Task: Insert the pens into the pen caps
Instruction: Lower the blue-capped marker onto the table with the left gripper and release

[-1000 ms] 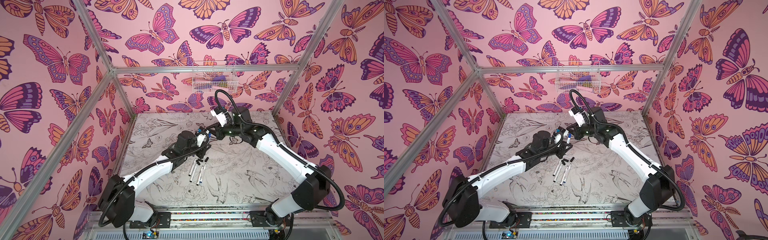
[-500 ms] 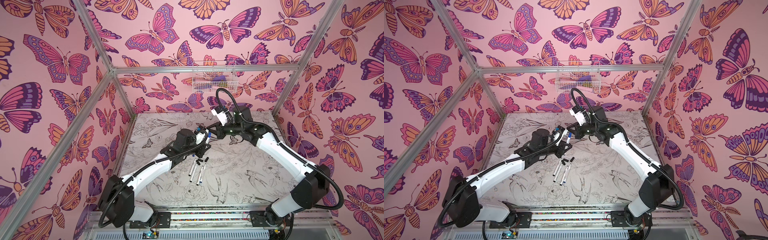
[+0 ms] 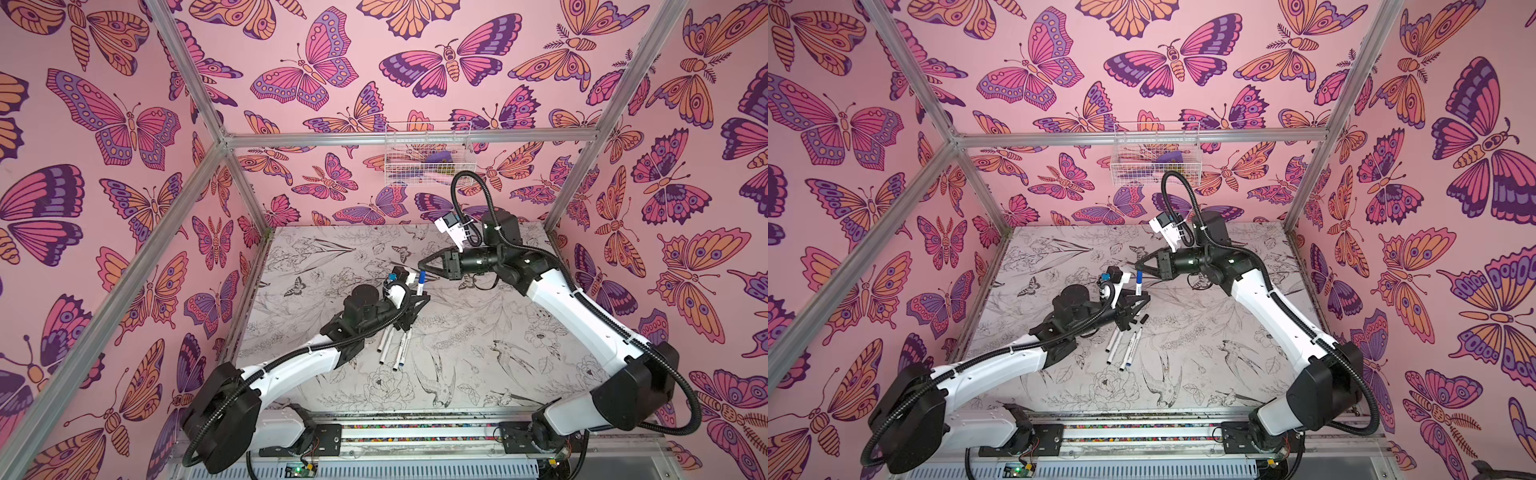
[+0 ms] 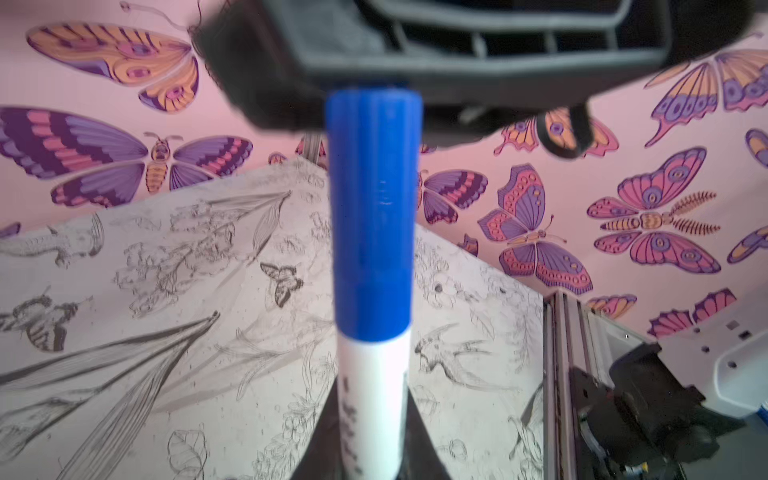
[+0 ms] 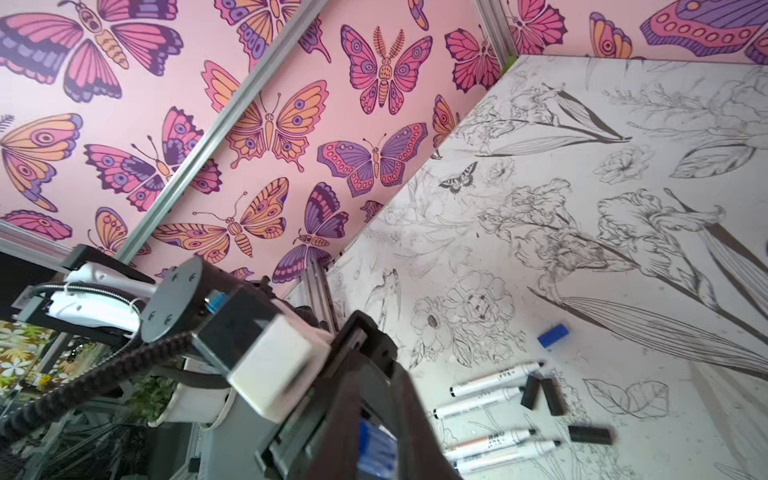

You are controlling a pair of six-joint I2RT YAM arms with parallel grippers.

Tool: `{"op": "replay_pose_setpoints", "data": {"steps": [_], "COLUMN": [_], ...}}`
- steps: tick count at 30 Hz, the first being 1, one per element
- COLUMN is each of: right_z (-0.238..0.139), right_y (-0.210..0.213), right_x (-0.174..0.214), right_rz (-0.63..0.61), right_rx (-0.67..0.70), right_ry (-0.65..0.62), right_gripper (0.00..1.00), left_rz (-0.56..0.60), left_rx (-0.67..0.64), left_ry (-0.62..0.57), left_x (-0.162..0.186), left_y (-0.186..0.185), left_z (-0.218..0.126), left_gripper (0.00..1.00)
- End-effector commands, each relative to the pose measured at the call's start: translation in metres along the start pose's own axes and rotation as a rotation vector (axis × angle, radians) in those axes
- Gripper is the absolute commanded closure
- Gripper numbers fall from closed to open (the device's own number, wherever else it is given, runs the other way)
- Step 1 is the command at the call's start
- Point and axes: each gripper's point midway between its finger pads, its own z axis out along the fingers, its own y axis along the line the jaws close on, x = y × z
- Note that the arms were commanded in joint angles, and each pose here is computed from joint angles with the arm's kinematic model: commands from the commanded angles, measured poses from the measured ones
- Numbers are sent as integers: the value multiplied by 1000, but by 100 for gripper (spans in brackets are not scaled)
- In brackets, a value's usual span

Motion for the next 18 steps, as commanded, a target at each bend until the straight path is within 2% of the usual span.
{"op": "replay_pose_setpoints", "data": {"steps": [1,3,4,6,12,14,16,18], "right_z": [-8,-18,-22,-29,-32,-32,-32,-31], "right_y": [-21,-22,-23,-29,-52,-56,-61,-66], "right_x": [5,-9,-14,-20,-9,-5,-3,-2], "right_rz": [160,151,142,145,194,201,207,216], "right_rx": [36,27,32,57,113,130,153,171], "right_ry": [-21,-93,-117,-150,-129,-119,-115,-111], "right_gripper": [62,58,57,57,57,57,57,58], "left_rz": [80,41,11,-9,-25,-31,-102,-235], "left_rx": [-15,-28,-49,-85,-175,-198,-270,-405], "left_ry": [-368,-371,-331,-315,-257,-262,-215,-121], "left_x": [-94,-86,-69,-57,-36,-40,-27,-2], "left_y": [-5,5,17,29,58,62,84,119], "left_z": [-24,-26,-18,-20,-31,-41,-48,-59], "left_gripper": [100,100,100,100,100,100,100,100]}}
